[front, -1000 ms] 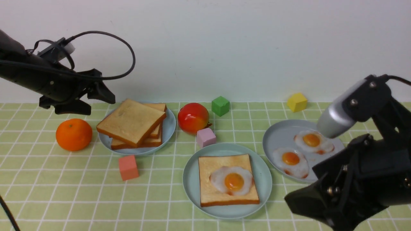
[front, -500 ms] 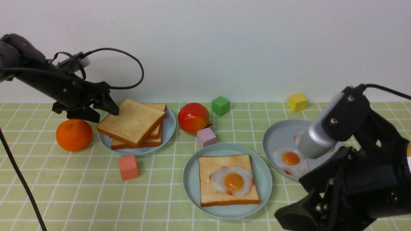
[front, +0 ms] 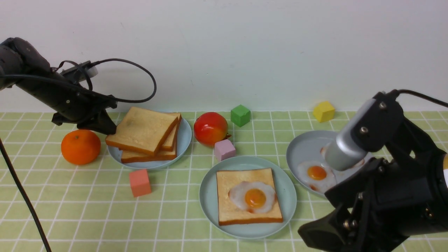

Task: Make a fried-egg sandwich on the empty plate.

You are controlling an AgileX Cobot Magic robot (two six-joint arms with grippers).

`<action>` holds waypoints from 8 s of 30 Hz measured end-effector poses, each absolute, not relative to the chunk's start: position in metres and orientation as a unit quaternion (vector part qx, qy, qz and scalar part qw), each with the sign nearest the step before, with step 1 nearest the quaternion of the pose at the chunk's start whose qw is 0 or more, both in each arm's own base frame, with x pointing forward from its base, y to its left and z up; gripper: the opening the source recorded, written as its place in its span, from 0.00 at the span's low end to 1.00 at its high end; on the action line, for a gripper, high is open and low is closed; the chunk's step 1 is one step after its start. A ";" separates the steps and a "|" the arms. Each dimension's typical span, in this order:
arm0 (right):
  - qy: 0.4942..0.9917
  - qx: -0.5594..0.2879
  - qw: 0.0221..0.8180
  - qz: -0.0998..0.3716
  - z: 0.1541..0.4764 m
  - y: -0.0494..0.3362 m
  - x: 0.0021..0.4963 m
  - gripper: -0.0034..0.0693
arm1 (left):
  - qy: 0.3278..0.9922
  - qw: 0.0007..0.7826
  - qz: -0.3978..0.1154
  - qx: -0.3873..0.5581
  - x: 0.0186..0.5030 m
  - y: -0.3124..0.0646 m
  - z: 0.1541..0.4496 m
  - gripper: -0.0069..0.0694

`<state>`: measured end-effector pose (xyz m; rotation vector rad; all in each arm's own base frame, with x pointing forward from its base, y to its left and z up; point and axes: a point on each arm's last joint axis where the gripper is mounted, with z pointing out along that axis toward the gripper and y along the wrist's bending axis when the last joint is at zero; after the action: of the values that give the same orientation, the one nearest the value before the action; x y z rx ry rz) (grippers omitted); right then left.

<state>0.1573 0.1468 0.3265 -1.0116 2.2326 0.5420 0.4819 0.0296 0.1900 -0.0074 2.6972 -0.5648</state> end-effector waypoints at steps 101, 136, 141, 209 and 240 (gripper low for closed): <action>0.906 -0.198 0.368 0.063 0.327 0.117 0.182 0.03 | 0.908 0.086 -0.407 0.058 0.365 -0.187 0.206 0.11; 0.912 -0.165 0.371 0.055 0.327 0.114 0.184 0.05 | 0.918 0.167 -0.336 -0.127 0.316 -0.178 0.150 0.12; 0.915 -0.158 0.364 0.067 0.326 0.115 0.183 0.05 | 0.917 0.163 -0.343 -0.125 0.315 -0.179 0.151 0.19; 0.816 -0.112 0.539 0.175 0.274 0.007 0.037 0.04 | 0.850 0.337 -0.401 0.045 0.051 -0.066 0.281 0.07; 0.816 -0.113 0.540 0.173 0.274 0.007 0.037 0.07 | 0.811 0.571 -0.120 -0.044 0.051 -0.009 0.168 0.08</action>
<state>0.0375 0.0072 0.2739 -0.2683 1.9406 0.4110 0.0514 -0.0086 0.1682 -0.1026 1.9034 -0.2826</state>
